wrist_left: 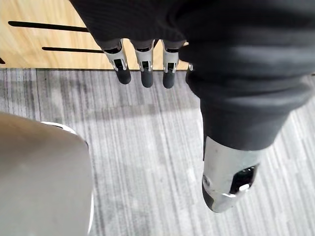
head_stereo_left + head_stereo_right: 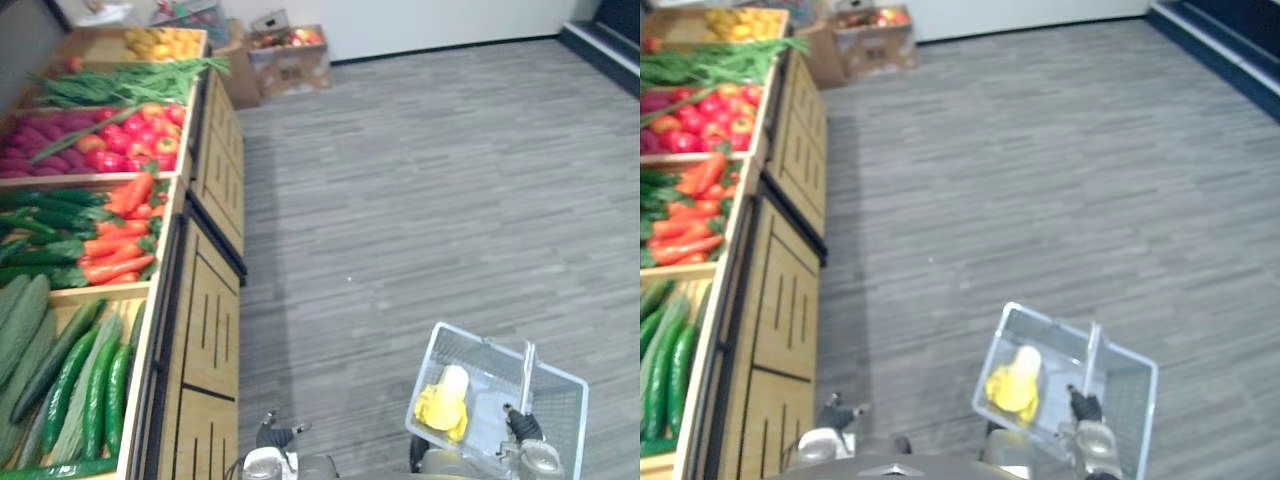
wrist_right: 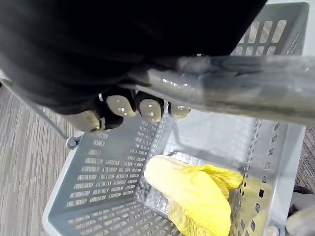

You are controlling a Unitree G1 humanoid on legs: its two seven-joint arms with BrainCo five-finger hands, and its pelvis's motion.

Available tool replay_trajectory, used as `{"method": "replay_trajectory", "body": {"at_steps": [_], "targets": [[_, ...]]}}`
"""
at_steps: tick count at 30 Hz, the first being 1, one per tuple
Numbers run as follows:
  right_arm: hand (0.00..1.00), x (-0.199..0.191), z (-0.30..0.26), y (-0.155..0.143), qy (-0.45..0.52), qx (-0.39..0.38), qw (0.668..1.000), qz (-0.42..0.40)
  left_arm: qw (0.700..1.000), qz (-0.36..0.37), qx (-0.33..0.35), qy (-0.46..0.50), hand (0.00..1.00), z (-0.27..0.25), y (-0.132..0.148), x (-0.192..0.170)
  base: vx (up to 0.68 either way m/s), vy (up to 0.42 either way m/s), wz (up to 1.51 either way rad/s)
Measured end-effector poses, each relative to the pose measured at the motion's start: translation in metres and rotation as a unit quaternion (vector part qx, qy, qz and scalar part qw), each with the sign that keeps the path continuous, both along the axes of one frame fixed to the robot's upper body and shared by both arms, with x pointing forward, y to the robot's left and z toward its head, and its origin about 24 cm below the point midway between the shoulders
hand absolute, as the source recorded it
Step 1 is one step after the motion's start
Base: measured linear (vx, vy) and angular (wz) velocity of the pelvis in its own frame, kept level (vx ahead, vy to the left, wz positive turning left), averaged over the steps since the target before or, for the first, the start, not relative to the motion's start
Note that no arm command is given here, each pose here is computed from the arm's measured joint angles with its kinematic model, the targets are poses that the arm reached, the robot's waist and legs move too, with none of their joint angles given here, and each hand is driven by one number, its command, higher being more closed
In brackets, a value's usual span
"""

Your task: Pick vegetable in the basket

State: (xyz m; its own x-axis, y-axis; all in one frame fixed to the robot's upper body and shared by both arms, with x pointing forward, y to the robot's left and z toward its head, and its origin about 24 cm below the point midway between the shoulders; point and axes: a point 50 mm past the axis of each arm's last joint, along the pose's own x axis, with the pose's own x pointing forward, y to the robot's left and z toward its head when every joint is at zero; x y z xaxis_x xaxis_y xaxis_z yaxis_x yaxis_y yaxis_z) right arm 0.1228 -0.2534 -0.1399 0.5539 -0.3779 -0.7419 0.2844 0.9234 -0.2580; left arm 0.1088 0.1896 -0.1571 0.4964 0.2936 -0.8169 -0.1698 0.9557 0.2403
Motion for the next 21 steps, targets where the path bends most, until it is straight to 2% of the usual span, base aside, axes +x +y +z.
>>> {"method": "replay_trajectory", "body": {"at_steps": [6,14,21], "targets": [[1.0,-0.003,-0.002,0.006,0.001,0.008,1.0,-0.008,1.0,-0.024,0.015,-0.003,0.0,0.002,0.006,0.004,0.1,0.166,0.06],[1.0,0.007,0.003,0.001,-0.024,0.007,0.999,-0.025,0.999,-0.044,0.017,0.0,0.0,0.002,0.007,0.005,0.09,0.033,-0.04],[1.0,0.012,0.013,-0.002,-0.077,-0.003,0.996,-0.047,1.0,-0.004,0.023,0.005,0.0,0.003,0.021,0.0,0.13,-0.036,-0.12]]}}
